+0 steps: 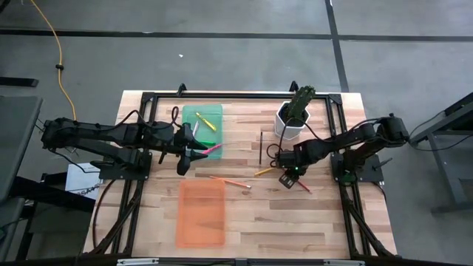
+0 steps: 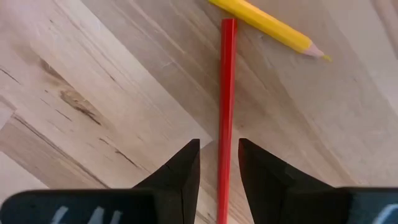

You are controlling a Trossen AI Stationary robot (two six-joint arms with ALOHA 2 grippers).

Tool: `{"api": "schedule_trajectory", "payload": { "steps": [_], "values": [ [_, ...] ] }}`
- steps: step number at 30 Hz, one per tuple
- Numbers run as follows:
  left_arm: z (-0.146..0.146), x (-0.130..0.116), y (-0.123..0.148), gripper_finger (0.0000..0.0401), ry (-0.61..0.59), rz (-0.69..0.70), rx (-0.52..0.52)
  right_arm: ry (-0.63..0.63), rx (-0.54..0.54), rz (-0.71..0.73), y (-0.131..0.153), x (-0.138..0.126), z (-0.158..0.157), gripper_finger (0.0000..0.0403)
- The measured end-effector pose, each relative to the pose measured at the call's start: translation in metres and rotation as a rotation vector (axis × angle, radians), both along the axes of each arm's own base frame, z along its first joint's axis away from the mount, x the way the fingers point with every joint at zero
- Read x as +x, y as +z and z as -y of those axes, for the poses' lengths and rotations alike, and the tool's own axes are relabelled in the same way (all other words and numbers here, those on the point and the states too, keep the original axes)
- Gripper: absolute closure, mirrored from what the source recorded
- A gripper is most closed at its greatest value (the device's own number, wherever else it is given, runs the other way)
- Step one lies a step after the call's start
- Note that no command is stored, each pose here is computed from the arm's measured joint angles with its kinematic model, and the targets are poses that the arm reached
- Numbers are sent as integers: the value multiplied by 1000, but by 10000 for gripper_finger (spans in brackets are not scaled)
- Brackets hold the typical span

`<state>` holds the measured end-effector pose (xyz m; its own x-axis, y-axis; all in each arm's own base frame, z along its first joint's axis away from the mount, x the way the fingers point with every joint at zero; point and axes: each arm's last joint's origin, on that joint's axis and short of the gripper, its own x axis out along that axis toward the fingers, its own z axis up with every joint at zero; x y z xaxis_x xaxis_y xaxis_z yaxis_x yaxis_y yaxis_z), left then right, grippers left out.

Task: Sort pens & pencils
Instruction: Put the red pencil into the orange bin

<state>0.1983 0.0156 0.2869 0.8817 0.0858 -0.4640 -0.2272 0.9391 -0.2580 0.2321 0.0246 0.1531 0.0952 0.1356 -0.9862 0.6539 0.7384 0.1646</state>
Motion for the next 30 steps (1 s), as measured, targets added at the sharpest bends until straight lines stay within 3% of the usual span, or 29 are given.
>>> {"api": "schedule_trajectory", "payload": {
  "steps": [30],
  "values": [
    [0, 0, 0, 264, -3, 1, -1, 25, 18, -28, -15, 7, 0, 304]
  ]
}}
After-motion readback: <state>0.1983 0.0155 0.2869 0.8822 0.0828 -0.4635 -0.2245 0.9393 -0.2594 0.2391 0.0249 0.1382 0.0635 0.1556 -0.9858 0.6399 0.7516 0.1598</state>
